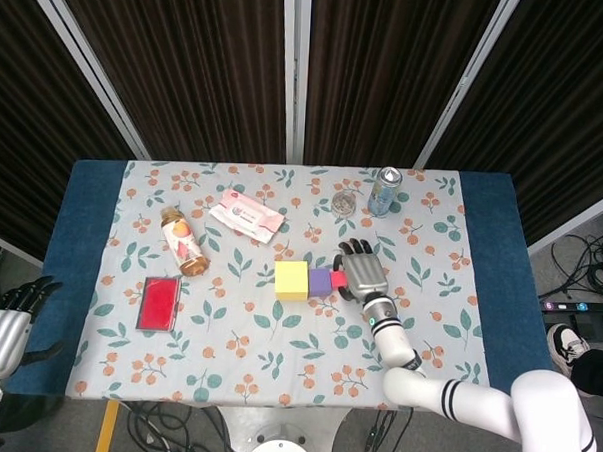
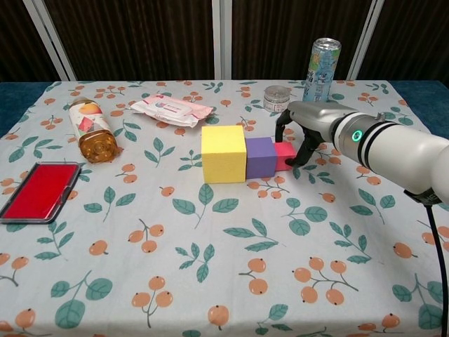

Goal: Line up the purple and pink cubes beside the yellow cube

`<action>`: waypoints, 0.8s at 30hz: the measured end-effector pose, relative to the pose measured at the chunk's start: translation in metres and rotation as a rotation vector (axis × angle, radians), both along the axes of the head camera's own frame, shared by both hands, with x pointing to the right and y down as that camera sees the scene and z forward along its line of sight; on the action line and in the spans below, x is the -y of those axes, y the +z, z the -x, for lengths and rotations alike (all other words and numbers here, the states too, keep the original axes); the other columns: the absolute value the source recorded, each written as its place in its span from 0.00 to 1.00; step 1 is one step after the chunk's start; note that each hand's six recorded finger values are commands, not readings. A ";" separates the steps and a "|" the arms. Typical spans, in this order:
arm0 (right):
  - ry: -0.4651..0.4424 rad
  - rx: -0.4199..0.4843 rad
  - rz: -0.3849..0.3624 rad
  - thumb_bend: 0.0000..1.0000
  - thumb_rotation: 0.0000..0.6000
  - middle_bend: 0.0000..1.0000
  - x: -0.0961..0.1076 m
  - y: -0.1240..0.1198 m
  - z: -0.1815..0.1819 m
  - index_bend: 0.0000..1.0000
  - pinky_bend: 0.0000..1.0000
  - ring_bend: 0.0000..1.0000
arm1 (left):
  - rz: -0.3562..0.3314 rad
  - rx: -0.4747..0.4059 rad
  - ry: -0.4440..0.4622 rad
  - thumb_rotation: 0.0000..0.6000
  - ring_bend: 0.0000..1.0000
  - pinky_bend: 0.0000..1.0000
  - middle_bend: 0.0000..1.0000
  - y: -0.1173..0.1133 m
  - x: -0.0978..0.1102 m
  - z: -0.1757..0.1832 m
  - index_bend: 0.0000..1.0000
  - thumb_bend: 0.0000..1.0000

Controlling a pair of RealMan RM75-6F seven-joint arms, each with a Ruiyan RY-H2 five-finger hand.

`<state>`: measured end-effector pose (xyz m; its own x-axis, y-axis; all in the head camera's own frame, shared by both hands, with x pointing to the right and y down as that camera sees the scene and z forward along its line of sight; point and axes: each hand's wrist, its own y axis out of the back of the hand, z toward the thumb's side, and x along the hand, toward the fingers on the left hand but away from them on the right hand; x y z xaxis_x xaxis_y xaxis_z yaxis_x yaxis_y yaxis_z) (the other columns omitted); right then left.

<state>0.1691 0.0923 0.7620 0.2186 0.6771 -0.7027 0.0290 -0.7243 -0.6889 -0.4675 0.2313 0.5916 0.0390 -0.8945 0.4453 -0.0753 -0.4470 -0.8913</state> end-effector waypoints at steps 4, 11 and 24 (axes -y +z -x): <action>-0.007 -0.002 0.000 0.22 1.00 0.11 -0.002 0.000 0.001 0.42 0.00 0.00 | 0.000 0.000 0.000 1.00 0.18 0.23 0.24 0.000 0.000 0.000 0.22 0.00; -0.010 -0.005 0.000 0.21 1.00 0.11 -0.003 0.000 0.001 0.37 0.00 0.00 | 0.000 0.000 0.000 1.00 0.18 0.23 0.24 0.000 0.000 0.000 0.22 0.00; -0.010 0.009 -0.017 0.21 1.00 0.09 -0.001 -0.013 -0.006 0.28 0.00 0.00 | 0.000 -0.001 -0.001 1.00 0.18 0.23 0.24 0.000 0.000 0.000 0.22 0.00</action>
